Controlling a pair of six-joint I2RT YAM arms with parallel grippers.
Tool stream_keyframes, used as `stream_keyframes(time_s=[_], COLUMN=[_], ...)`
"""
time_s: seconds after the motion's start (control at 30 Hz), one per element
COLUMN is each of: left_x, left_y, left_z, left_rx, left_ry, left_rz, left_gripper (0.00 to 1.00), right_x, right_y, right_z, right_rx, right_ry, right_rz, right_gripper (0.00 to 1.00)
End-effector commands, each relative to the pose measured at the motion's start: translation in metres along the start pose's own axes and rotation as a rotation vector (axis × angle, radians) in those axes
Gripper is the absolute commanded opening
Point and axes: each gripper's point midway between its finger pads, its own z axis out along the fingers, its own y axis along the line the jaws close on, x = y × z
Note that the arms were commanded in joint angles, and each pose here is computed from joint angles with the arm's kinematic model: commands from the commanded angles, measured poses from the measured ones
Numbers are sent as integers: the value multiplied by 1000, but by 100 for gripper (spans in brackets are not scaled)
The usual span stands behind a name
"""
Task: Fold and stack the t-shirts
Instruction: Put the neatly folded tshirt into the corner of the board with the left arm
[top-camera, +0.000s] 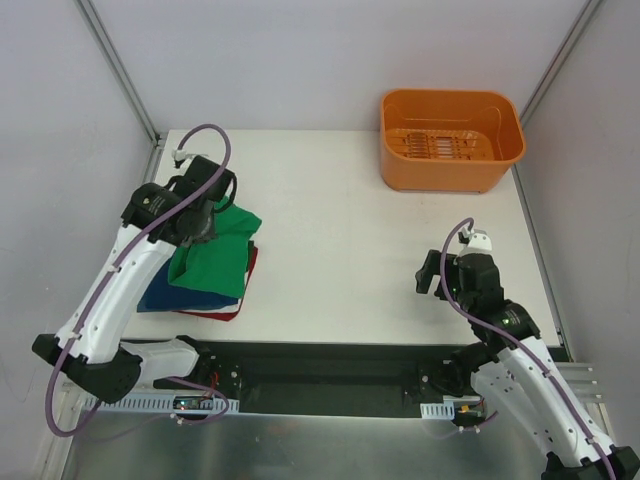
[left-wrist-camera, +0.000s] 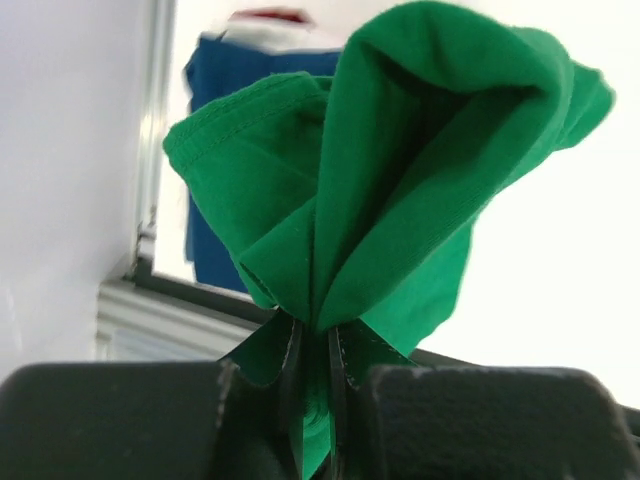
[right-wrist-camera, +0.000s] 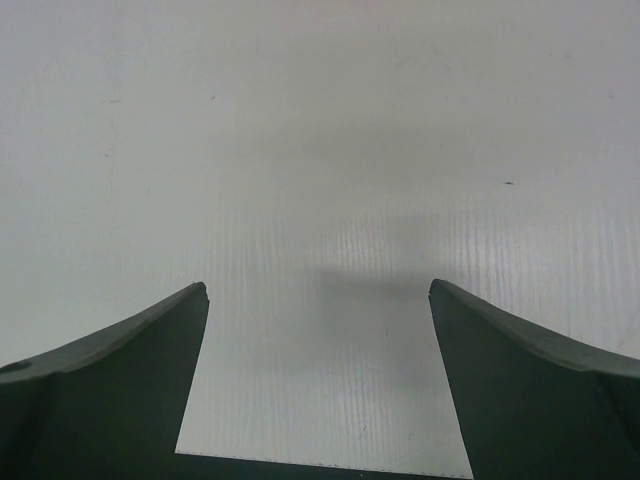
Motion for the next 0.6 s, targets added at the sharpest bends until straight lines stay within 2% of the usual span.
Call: stream_keyframes(time_s=[0.0, 0.07, 0.1, 0.13, 0.23, 0.37, 0.5, 0.53, 0.57], left_x=[38, 40, 38, 37, 35, 38, 41, 42, 43], left_y=[41, 51, 55, 56, 69, 77, 91, 96, 96], left_z=[28, 39, 47, 54, 73, 111, 122, 123, 123], left_rx=[-302, -386, -435, -451, -553, -607, -621, -622, -611], left_ry=[169, 175, 186, 197, 243, 305, 353, 361, 364], left_rz=[37, 2, 14, 10, -14, -25, -103, -123, -136], left_gripper=[0, 1, 11, 12, 0, 0, 1, 8, 38], right_x=[-6, -6, -8, -7, -7, -7, -8, -8, -9], right_y=[1, -1, -1, -1, -2, -2, -2, -2, -2], right_z=[1, 1, 0, 0, 0, 0, -2, -2, -3], right_rx=[5, 14, 16, 16, 17, 20, 14, 13, 12], right_ry=[-21, -20, -27, -27, -28, -26, -31, -33, -37], right_rz=[17, 17, 19, 19, 17, 17, 17, 18, 19], right_gripper=[97, 97, 97, 97, 97, 97, 97, 97, 97])
